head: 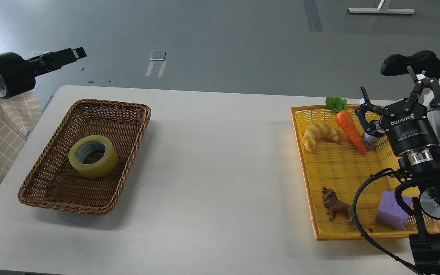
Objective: Place and transfer tape with both arms
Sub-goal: 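Release the tape roll and raise the left gripper away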
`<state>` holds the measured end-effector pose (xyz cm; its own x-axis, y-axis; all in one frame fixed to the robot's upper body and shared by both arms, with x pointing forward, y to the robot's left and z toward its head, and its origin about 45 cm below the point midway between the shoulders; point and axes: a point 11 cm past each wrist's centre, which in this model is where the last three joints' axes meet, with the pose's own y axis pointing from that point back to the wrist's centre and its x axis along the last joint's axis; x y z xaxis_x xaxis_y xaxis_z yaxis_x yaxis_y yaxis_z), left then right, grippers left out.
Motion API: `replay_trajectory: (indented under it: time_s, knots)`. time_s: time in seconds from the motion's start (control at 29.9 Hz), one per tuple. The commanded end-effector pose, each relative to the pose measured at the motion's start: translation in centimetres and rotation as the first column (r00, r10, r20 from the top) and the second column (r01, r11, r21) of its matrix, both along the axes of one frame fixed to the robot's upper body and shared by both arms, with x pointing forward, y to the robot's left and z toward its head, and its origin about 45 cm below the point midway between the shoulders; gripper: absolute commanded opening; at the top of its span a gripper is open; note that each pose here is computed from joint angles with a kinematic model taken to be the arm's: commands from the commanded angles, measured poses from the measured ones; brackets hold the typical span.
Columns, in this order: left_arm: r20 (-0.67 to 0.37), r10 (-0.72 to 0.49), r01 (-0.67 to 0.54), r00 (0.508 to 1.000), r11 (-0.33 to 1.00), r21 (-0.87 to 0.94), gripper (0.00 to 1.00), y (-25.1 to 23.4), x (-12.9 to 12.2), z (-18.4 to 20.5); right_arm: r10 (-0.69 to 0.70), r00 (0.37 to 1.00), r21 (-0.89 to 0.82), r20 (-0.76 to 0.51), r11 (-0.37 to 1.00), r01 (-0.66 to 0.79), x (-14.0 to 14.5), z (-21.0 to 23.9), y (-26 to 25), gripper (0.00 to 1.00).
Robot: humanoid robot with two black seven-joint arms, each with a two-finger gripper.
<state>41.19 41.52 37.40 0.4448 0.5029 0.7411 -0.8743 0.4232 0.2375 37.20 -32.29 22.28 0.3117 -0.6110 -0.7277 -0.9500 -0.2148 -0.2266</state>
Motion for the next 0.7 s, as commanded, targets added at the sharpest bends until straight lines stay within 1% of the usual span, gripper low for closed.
replay_trajectory:
  time_s: [0.0,0.03,0.1,0.17,0.23,0.3,0.33,0.43,0.5,0.57,0.67]
  knots:
    - [0.012,-0.056,0.057,0.998,0.950,-0.308,0.98,-2.8,0.9,3.4,0.008,1.000,-0.002,0.016,1.000,-0.008,0.2,0.6,0.3,0.99]
    - [0.007,-0.069,0.067,0.998,0.929,-0.364,0.98,-3.3,1.0,3.6,0.008,1.000,-0.003,0.018,1.000,-0.008,0.2,0.6,0.3,0.99]
    - [0.022,-0.122,0.115,0.992,0.840,-0.530,0.98,-5.5,1.6,5.1,0.009,1.000,-0.003,0.027,1.000,-0.009,0.4,1.0,0.3,0.99]
    - [0.045,-0.153,0.148,0.987,0.774,-0.615,0.98,-6.9,2.0,5.9,0.012,0.999,-0.004,0.040,1.000,-0.012,0.7,1.6,0.4,0.99]
    - [0.064,-0.173,0.172,0.983,0.730,-0.662,0.98,-7.9,2.2,6.5,0.011,0.999,-0.010,0.047,1.000,-0.011,0.9,1.9,0.3,0.99]
    - [0.094,-0.231,0.222,0.969,0.631,-0.743,0.98,-9.8,2.4,7.1,0.017,0.997,-0.018,0.069,1.000,-0.016,1.4,2.9,0.3,0.99]
    - [0.099,-0.241,0.230,0.965,0.608,-0.760,0.98,-10.2,2.4,7.2,0.018,0.997,-0.018,0.074,1.000,-0.017,1.5,3.1,0.4,0.99]
    - [0.098,-0.258,0.220,0.961,0.506,-0.834,0.98,-11.4,2.7,6.4,0.025,0.995,-0.018,0.092,1.000,-0.023,2.1,3.9,0.6,0.99]
    - [0.081,-0.268,0.182,0.960,0.377,-0.908,0.98,-12.3,2.9,5.0,0.034,0.992,-0.019,0.119,0.999,-0.032,2.9,5.1,1.0,1.00]
    - [0.083,-0.275,0.168,0.958,0.303,-0.938,0.98,-13.0,3.0,4.3,0.042,0.990,-0.021,0.135,0.999,-0.040,3.4,5.9,1.3,1.00]
    - [0.084,-0.274,0.148,0.958,0.225,-0.963,0.98,-13.5,3.0,3.1,0.046,0.988,-0.023,0.145,0.999,-0.044,4.1,6.7,1.4,1.00]
